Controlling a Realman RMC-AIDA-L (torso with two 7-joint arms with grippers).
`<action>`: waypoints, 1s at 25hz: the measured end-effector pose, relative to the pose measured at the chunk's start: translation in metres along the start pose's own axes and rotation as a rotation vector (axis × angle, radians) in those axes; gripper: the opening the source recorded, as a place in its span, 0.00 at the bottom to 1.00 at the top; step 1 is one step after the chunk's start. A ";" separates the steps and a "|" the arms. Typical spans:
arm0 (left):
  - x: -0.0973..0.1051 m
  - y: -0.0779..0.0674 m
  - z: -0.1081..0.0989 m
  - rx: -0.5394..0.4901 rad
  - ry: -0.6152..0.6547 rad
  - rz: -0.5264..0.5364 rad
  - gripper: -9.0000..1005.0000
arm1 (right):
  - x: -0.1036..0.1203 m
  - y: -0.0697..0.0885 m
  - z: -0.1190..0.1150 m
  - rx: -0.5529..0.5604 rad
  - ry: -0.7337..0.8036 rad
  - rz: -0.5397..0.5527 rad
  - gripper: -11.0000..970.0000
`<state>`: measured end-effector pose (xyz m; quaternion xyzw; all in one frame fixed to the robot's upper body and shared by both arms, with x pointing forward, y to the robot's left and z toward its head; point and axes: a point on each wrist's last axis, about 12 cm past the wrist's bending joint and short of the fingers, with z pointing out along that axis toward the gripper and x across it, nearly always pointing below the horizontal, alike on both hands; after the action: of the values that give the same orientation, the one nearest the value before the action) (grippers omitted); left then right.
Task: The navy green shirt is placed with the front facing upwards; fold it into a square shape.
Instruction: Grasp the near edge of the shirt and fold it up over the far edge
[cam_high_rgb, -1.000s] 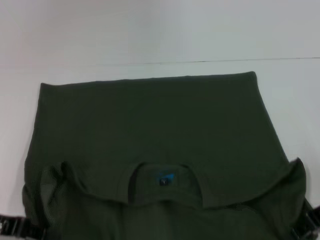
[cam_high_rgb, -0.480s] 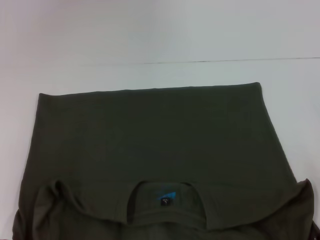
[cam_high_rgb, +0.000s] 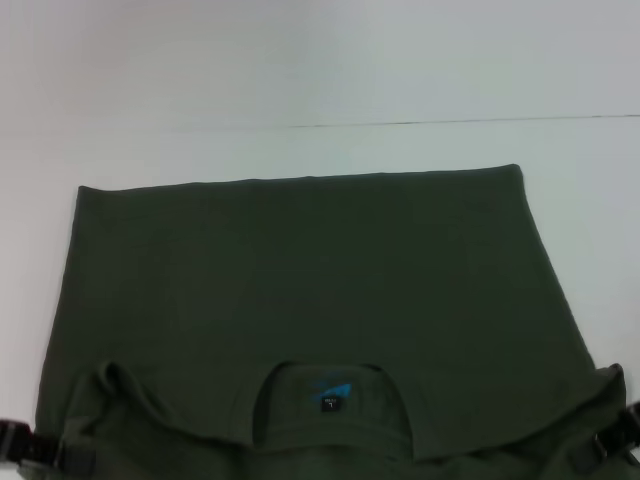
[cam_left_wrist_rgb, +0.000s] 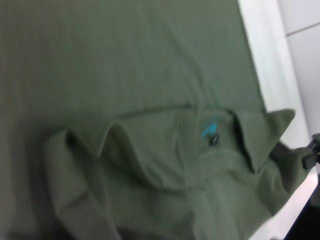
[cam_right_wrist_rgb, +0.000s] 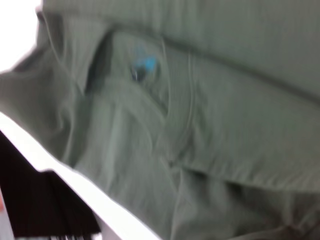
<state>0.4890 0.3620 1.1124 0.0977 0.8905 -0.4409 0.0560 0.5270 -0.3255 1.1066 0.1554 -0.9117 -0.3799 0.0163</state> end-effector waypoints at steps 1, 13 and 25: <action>-0.002 -0.001 -0.002 0.007 -0.020 0.008 0.05 | 0.000 -0.002 -0.003 -0.004 -0.025 0.005 0.06; -0.026 0.001 -0.023 0.025 -0.298 0.037 0.05 | -0.014 -0.017 -0.032 0.012 -0.329 0.064 0.06; -0.058 0.011 -0.016 0.033 -0.590 0.034 0.05 | -0.049 -0.024 -0.033 -0.019 -0.698 0.100 0.06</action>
<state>0.5478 0.3737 1.1243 -0.0189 0.8266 -0.4639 0.3182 0.5850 -0.3493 1.1178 -0.0289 -0.8654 -0.4171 -0.2762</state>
